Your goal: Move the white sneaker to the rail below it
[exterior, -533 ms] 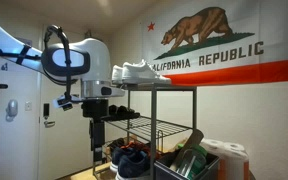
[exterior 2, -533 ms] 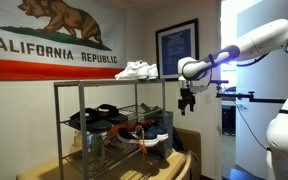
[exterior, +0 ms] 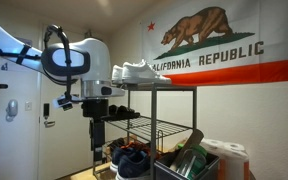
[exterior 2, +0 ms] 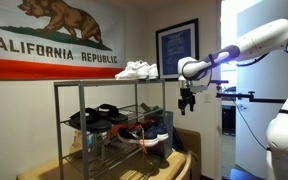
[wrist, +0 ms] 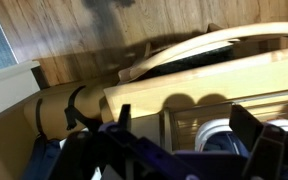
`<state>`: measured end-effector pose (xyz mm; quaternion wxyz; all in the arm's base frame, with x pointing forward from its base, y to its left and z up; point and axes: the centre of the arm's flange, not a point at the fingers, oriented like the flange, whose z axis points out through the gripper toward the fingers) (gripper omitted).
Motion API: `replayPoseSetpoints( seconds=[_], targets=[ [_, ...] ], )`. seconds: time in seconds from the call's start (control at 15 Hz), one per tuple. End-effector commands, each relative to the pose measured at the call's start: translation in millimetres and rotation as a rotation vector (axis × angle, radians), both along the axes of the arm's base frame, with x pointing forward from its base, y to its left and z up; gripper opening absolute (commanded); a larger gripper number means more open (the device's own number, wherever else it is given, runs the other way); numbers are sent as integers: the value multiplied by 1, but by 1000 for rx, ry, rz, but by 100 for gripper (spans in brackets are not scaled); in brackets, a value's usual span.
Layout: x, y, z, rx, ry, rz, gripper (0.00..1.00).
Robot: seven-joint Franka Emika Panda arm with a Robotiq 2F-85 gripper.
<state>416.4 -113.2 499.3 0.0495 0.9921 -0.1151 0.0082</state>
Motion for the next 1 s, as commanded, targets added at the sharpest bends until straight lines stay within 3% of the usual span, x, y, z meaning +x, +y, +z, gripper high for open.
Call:
replayPoseSetpoints(
  seconds=[0.0,0.67,0.93],
  targets=[
    [11,4,28,-9,-30,51,100],
    [71,19,238,-89,-231,232,100],
    [102,31,284,-115,-305,246,100]
  ],
)
